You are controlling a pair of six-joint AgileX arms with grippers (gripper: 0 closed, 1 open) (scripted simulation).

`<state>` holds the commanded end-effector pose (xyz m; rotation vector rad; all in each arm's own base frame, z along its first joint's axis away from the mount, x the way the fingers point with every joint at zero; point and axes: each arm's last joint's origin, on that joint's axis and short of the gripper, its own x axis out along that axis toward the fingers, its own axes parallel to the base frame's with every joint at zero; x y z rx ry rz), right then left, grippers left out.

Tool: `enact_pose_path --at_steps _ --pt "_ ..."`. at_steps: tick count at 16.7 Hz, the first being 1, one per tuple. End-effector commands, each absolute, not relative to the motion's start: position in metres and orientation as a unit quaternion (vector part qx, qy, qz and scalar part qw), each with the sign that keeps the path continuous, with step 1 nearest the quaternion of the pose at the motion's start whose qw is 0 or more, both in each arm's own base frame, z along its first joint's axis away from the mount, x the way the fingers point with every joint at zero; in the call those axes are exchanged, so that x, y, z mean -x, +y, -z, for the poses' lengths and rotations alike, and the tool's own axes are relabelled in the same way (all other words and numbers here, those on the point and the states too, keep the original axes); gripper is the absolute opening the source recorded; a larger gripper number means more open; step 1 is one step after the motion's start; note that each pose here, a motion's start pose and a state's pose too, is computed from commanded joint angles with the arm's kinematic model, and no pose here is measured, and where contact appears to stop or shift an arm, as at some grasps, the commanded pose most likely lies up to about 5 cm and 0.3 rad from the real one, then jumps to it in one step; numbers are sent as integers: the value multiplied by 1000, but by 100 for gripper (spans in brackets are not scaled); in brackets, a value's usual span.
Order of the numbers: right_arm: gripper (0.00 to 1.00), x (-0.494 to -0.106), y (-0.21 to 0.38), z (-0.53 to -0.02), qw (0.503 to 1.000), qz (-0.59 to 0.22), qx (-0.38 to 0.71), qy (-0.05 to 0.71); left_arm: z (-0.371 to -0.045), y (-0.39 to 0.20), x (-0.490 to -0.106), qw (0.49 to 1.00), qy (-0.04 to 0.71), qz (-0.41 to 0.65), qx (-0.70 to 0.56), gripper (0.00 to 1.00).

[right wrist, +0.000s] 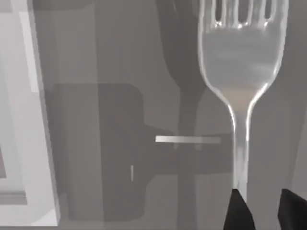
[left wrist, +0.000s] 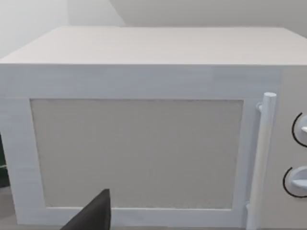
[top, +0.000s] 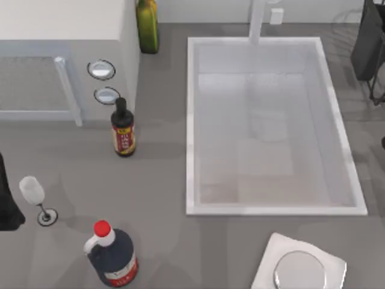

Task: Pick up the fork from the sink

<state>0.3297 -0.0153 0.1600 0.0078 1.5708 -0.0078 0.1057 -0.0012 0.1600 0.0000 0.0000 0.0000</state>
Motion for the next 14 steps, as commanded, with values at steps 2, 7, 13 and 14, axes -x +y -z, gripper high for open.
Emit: enact_pose_path --at_steps 2,7,13,14 --pt "53 -330 -15 -160 707 4 -4 707 -160 -1 -106 1000 0 0 0 100" --pt "90 -330 -15 -160 707 4 -4 707 -160 -1 -106 1000 0 0 0 100" --pt "100 -330 -15 -160 707 4 -4 707 -160 -1 -106 1000 0 0 0 100" --pt "100 -330 -15 -160 707 4 -4 707 -160 -1 -106 1000 0 0 0 100"
